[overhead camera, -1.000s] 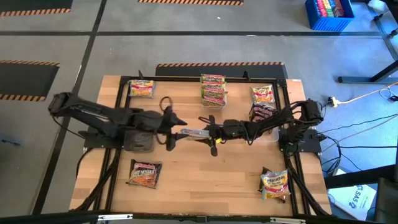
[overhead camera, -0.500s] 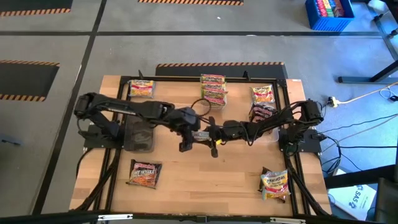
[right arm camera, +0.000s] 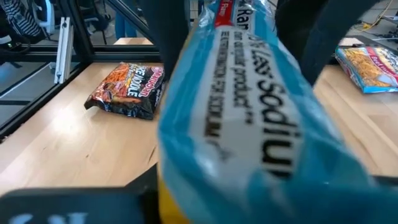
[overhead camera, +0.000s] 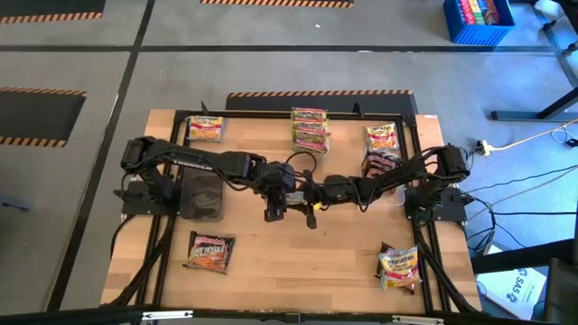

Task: Sort Maruchan noodles
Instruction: Put the bottom left blue noodle pack into the black bin

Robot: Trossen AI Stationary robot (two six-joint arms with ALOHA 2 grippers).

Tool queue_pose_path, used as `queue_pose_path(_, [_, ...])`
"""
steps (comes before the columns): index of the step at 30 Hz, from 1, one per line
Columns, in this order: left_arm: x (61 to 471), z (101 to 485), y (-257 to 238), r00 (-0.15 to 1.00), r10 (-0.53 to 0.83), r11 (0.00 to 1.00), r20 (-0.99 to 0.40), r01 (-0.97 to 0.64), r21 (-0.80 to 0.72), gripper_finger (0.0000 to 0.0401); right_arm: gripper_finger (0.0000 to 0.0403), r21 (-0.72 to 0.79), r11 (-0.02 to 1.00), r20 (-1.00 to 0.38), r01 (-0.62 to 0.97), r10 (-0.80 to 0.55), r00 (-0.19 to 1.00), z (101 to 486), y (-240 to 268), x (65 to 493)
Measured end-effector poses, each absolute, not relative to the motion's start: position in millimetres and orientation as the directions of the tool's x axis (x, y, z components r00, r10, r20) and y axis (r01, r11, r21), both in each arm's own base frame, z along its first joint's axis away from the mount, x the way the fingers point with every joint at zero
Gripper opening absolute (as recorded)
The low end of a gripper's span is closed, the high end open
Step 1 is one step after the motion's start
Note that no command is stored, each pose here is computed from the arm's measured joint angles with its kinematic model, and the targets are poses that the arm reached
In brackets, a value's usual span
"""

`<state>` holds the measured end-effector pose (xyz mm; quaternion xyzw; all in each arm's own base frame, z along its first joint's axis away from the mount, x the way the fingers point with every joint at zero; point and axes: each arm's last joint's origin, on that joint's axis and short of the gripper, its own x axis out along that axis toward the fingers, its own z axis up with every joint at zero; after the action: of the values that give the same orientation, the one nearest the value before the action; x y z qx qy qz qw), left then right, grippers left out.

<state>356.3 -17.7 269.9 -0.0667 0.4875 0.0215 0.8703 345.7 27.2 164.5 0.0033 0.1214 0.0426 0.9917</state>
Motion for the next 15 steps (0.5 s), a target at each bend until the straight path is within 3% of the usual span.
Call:
queue_pose_path(4, [356.2, 269.9, -17.7, 0.523, -0.025, 0.993, -0.852, -0.084, -0.080, 0.0135, 0.0122, 0.026, 0.996, -0.246, -0.082, 0.086, 0.965, 164.0, 27.2, 345.6])
queue_pose_path(7, [356.2, 270.0, -17.8, 0.524, -0.026, 0.994, -0.851, -0.073, -0.076, 0.0122, 0.0133, 0.025, 0.996, -0.246, -0.083, 0.086, 0.966, 164.0, 27.2, 345.6])
queue_pose_path(15, [337.7, 280.1, -16.4, 0.461, 0.024, 0.995, -0.887, -0.097, -0.023, 0.0122, 0.0246, 0.087, 0.993, -0.252, -0.079, 0.098, 0.963, 175.3, 27.3, 340.9])
